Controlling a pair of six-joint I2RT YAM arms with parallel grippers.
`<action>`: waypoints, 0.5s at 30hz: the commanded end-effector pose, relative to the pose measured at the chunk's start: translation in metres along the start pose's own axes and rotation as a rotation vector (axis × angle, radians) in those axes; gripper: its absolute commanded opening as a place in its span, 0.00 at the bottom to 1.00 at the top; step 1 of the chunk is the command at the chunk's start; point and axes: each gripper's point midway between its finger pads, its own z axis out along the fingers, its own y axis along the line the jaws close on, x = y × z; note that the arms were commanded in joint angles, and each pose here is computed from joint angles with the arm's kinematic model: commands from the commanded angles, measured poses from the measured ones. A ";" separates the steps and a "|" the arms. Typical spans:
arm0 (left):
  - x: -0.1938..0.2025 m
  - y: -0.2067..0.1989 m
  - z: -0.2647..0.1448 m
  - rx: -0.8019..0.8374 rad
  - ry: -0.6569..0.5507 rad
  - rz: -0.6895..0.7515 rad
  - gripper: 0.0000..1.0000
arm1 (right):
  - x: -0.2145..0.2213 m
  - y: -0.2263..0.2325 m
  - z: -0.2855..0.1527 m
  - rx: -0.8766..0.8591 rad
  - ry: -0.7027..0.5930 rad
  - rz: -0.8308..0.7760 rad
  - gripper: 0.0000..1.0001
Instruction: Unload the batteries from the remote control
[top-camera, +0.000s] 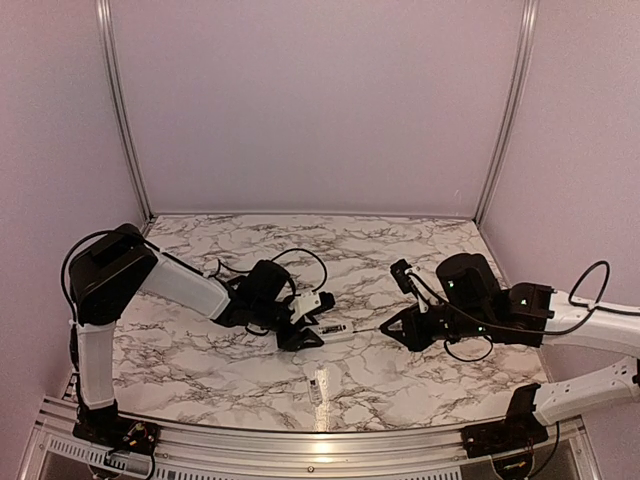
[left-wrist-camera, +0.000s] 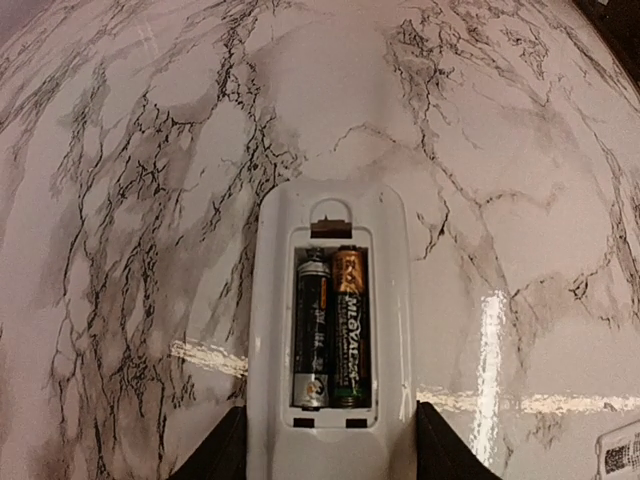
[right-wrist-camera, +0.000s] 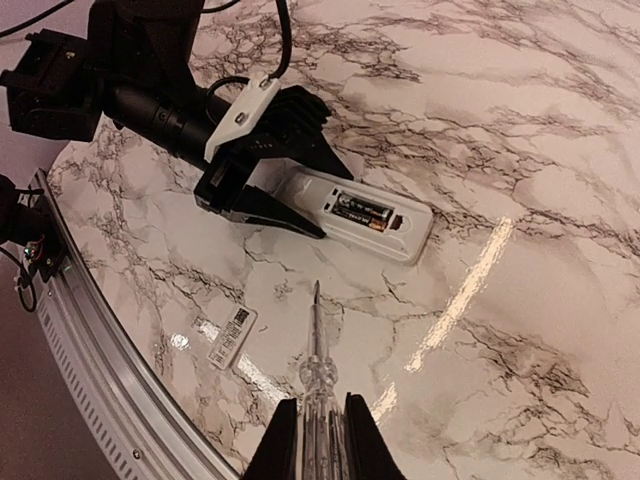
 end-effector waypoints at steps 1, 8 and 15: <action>-0.006 -0.006 -0.016 -0.054 -0.038 -0.036 0.01 | -0.011 -0.001 -0.004 0.012 -0.041 0.022 0.00; -0.022 -0.008 -0.030 -0.228 -0.064 0.056 0.00 | -0.014 -0.001 -0.006 0.023 -0.034 0.016 0.00; -0.041 -0.018 -0.043 -0.304 -0.072 0.107 0.00 | -0.010 -0.001 -0.002 0.025 -0.012 -0.019 0.00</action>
